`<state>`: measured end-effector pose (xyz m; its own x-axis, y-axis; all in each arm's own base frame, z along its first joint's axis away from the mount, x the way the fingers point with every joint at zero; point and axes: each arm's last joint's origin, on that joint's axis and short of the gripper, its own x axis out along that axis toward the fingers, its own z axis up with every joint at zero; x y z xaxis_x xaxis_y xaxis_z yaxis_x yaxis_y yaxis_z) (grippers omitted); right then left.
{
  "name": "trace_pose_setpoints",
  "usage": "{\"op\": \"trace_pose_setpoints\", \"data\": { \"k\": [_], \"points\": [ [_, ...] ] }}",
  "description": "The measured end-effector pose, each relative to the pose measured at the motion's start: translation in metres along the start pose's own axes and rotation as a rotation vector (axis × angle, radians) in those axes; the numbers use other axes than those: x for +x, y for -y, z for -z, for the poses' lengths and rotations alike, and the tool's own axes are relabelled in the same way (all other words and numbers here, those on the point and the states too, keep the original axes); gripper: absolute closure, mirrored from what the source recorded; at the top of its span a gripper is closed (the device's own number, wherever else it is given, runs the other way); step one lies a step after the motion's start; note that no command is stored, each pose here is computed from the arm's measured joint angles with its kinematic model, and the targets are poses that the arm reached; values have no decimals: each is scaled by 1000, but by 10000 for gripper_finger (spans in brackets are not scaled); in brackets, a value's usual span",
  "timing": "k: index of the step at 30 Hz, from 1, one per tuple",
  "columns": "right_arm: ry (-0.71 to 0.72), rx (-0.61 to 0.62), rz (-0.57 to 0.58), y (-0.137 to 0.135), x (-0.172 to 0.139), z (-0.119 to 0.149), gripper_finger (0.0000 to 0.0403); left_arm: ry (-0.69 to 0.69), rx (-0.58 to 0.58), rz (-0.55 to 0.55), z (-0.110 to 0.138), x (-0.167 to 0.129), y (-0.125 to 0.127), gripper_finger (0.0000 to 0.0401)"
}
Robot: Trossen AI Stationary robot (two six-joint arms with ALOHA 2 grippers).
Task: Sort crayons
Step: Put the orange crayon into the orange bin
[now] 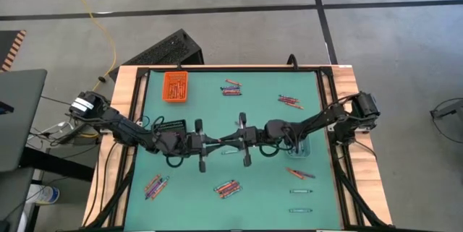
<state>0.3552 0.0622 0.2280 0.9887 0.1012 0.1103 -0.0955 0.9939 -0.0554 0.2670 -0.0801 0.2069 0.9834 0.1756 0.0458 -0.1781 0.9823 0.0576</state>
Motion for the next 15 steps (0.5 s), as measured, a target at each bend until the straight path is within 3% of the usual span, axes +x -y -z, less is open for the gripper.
{"op": "trace_pose_setpoints", "data": {
  "k": [7,15],
  "points": [
    [-68,-14,13,5,0,5,329,-32,17,-25,3,0,-1,398],
    [-427,-68,0,12,-17,17,266,-184,7,-68,18,-2,-3,399]
  ]
}}
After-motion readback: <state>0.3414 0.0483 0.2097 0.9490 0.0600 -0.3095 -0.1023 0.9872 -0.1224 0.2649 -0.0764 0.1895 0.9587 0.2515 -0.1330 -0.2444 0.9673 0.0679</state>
